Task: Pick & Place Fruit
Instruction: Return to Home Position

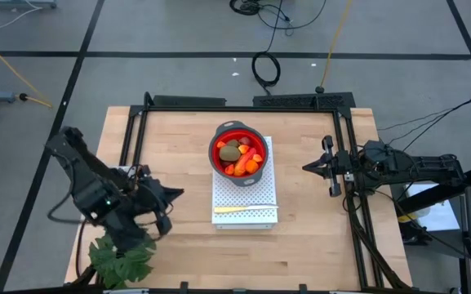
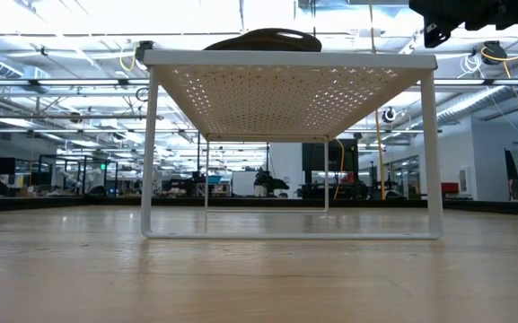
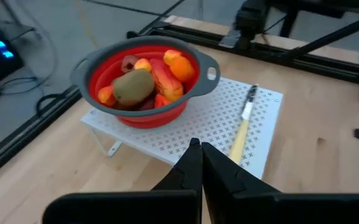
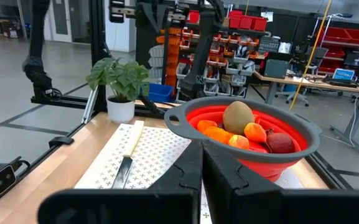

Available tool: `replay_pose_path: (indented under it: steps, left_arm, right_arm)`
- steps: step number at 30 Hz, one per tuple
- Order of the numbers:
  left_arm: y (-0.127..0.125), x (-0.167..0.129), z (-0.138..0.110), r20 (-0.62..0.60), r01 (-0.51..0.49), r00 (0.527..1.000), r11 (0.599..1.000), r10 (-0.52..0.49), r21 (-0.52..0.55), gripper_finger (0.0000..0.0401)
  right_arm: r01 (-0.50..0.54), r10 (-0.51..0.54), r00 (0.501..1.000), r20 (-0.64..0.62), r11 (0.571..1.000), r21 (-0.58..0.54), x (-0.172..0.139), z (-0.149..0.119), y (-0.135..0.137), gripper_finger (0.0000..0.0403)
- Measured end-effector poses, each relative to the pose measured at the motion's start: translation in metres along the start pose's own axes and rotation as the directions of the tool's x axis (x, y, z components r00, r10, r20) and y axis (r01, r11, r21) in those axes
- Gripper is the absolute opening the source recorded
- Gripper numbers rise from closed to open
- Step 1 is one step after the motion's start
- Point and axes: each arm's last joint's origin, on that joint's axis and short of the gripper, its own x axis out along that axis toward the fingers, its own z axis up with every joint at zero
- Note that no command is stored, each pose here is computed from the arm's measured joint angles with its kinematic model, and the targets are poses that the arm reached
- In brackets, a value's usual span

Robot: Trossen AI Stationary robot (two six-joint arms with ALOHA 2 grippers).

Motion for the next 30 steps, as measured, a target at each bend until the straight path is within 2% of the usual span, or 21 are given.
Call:
replay_pose_path:
  steps: [4,8,13,18,24,30]
  left_arm:
    - [0.018,0.002,-0.008,0.020,0.072,0.997,0.997,-0.072,-0.004,0.0000]
    - [0.037,0.006,-0.013,0.043,0.185,0.982,0.983,-0.185,0.002,0.0000]
    - [0.062,0.015,-0.020,0.088,0.314,0.945,0.949,-0.315,0.034,0.0000]
    - [0.089,0.023,-0.032,0.150,0.433,0.887,0.900,-0.436,0.055,0.0000]
    - [0.121,0.026,-0.048,0.248,0.506,0.824,0.859,-0.509,0.082,0.0000]
    - [0.147,0.025,-0.060,0.307,0.498,0.808,0.862,-0.503,0.101,0.0000]
  right_arm:
    - [0.000,0.000,1.000,0.000,1.000,0.000,0.000,0.000,0.000,0.0000]
    - [0.000,0.000,1.000,0.000,1.000,0.001,0.000,0.000,0.000,0.0000]
    - [0.001,-0.001,1.000,0.000,1.000,0.001,0.000,0.000,0.000,0.0000]
    - [0.001,-0.001,1.000,-0.001,1.000,0.001,0.000,0.000,0.000,0.0000]
    - [0.001,-0.001,1.000,-0.010,1.000,0.002,0.000,-0.001,0.000,0.0000]
    - [0.001,-0.001,1.000,-0.010,1.000,0.002,0.000,-0.001,0.000,0.0000]
